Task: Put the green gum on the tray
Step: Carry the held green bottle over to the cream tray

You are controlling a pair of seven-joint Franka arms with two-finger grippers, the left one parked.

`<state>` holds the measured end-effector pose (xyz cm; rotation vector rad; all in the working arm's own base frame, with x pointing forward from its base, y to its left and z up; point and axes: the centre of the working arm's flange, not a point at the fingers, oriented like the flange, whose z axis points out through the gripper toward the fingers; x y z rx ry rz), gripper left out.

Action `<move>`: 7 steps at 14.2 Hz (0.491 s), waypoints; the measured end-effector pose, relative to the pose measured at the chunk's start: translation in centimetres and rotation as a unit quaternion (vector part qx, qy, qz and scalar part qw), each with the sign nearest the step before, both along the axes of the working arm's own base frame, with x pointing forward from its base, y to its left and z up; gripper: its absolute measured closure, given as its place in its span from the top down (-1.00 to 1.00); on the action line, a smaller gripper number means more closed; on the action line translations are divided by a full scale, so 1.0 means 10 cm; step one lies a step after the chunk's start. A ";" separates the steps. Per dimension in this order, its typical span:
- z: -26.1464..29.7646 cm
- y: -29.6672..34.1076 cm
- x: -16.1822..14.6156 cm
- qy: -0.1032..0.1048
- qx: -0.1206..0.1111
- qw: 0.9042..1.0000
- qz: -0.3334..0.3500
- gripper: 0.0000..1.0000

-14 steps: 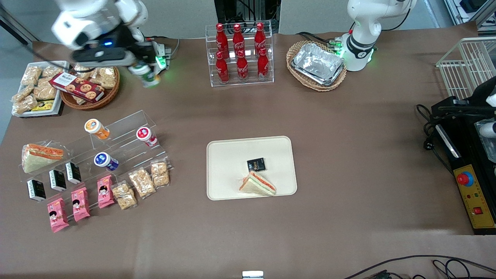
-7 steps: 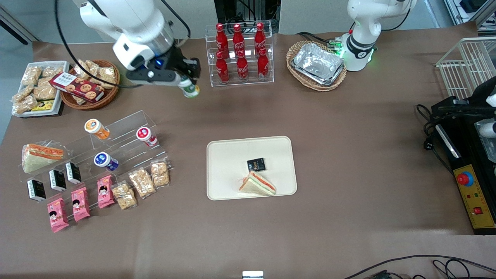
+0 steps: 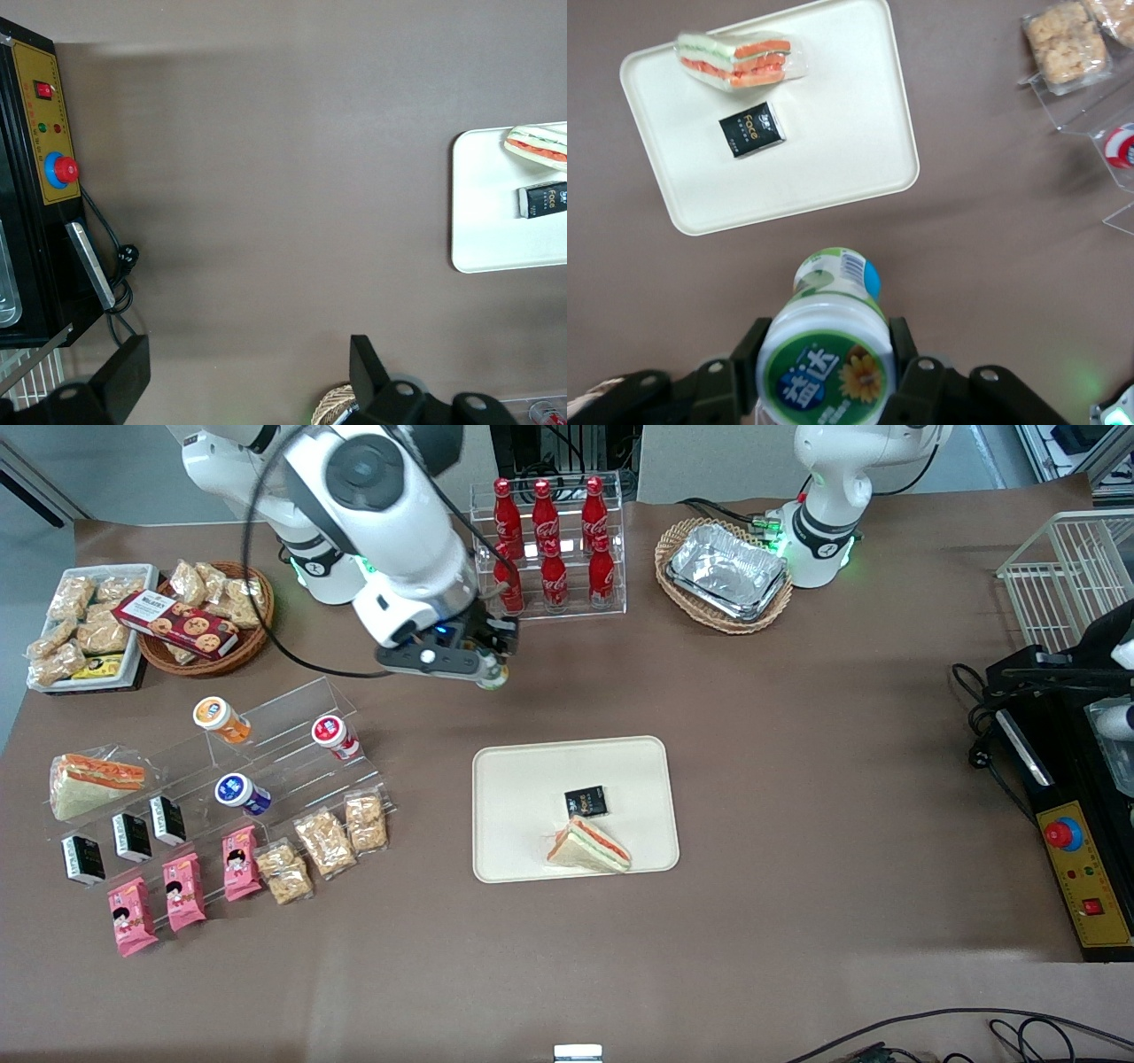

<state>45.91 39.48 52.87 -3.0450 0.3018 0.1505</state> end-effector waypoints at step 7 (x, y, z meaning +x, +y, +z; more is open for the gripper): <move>-0.80 0.43 0.11 -0.009 -0.014 1.000 0.004 0.17</move>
